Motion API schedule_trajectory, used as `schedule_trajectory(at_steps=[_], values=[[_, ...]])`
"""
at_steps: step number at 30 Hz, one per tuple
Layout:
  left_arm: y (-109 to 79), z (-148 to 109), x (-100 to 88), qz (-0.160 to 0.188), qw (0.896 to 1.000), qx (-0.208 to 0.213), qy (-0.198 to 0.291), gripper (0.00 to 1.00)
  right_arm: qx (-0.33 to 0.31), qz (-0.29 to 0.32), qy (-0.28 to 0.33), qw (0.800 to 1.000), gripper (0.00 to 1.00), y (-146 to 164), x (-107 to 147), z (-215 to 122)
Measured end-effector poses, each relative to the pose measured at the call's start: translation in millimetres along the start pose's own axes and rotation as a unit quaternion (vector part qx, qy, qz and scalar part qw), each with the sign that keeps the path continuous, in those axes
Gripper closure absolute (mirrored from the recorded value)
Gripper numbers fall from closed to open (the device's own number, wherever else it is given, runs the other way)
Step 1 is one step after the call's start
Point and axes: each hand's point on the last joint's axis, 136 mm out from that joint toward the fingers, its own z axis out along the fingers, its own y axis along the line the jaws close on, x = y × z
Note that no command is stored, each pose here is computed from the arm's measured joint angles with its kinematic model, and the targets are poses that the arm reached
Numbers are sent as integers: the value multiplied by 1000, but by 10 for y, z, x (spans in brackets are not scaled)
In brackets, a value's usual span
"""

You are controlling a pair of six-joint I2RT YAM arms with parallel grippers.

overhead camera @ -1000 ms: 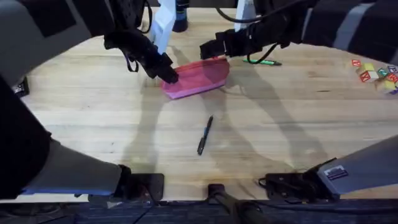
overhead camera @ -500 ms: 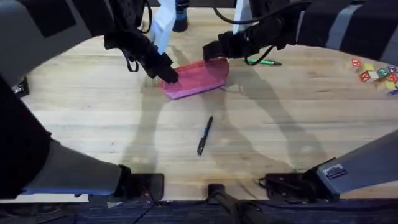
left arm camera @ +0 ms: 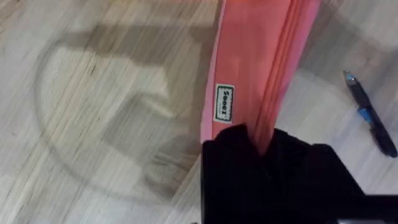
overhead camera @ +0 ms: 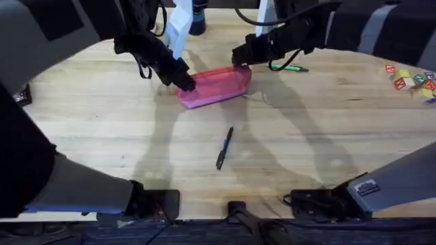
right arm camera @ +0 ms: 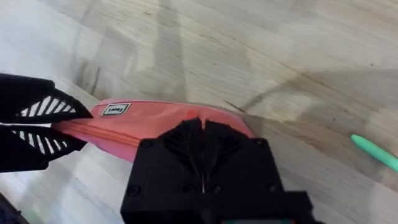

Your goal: Unzip the bag, pick up the pens from the table one at a time and place them inside, then zip the bag closed.

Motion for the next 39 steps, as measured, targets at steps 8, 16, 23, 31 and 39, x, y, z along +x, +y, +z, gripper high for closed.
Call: schedule_trajectory(at_steps=[8,16,23,31,39], values=[[0,0,0,0,1000,0,0,958,0,0,0,1000,970,0,-2,-1],[1,0,0,0,1000,0,0,958,-1,-3,-9,1000,970,30,-45,-62],[2,0,-1,0,1000,0,0,958,-6,-17,-45,999,970,155,-213,-329],[2,0,-1,0,1000,0,0,958,-7,-18,-48,999,970,163,-225,-346],[2,0,-1,0,1000,0,0,958,-6,-18,-46,999,794,161,-214,-345]])
